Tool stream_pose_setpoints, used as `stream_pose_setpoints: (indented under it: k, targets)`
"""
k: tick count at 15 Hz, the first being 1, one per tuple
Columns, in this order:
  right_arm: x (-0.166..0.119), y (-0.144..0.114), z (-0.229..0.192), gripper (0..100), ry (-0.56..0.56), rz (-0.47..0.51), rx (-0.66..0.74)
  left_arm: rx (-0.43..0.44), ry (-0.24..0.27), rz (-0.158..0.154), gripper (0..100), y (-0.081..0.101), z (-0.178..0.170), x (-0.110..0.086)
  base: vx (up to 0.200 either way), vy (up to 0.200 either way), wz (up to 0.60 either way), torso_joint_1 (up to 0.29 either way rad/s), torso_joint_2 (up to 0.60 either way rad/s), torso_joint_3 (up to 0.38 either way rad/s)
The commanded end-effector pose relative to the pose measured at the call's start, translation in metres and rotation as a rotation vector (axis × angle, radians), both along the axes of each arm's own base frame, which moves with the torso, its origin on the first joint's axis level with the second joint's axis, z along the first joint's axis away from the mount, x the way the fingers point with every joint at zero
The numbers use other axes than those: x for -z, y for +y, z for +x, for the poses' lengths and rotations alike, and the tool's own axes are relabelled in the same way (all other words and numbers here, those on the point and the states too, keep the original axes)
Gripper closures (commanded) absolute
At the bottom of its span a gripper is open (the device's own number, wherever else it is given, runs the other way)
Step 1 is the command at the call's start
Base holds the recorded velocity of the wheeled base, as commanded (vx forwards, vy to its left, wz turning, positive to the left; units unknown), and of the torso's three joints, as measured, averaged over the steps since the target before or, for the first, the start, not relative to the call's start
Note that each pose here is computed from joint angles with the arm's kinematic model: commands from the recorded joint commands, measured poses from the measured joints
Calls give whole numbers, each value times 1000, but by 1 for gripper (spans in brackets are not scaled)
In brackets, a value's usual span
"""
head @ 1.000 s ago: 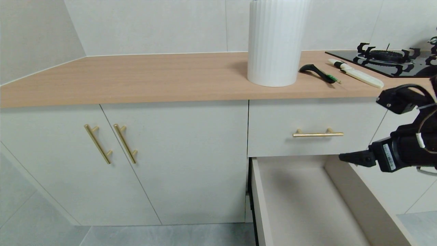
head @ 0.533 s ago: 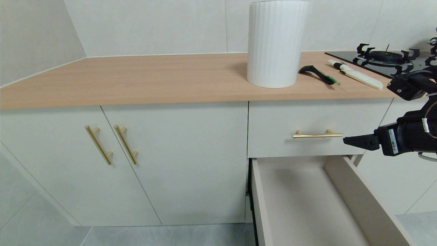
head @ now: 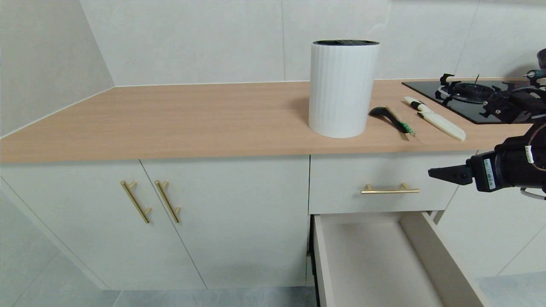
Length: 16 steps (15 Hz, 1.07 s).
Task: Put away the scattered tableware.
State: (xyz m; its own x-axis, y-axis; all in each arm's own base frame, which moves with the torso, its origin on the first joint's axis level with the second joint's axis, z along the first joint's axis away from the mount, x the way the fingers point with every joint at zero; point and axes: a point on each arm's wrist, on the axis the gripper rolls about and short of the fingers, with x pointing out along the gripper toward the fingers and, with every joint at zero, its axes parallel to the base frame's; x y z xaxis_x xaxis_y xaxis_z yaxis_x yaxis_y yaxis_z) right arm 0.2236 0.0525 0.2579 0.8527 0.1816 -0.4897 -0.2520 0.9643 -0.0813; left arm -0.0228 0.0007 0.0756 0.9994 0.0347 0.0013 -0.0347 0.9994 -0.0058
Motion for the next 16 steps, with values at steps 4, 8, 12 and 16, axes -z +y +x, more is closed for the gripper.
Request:
stream_pose_setpoints:
  k: [4, 8, 12, 16]
  targets:
    - [1, -3, 13, 0, -44, 13, 29, -1, 0, 0, 0, 0, 0, 0, 0, 0, 0, 156, -427, -276]
    - [-42, 3, 49, 0, -168, 67, 67, -1, 0, 0, 0, 0, 0, 0, 0, 0, 0, 28, -67, -43]
    - [-72, 14, 79, 0, 186, 296, 245, -1, 0, 0, 0, 0, 0, 0, 0, 0, 0, 0, 0, 0]
    - [-35, 39, 121, 0, 243, 222, 294, -1, 0, 0, 0, 0, 0, 0, 0, 0, 0, 0, 0, 0]
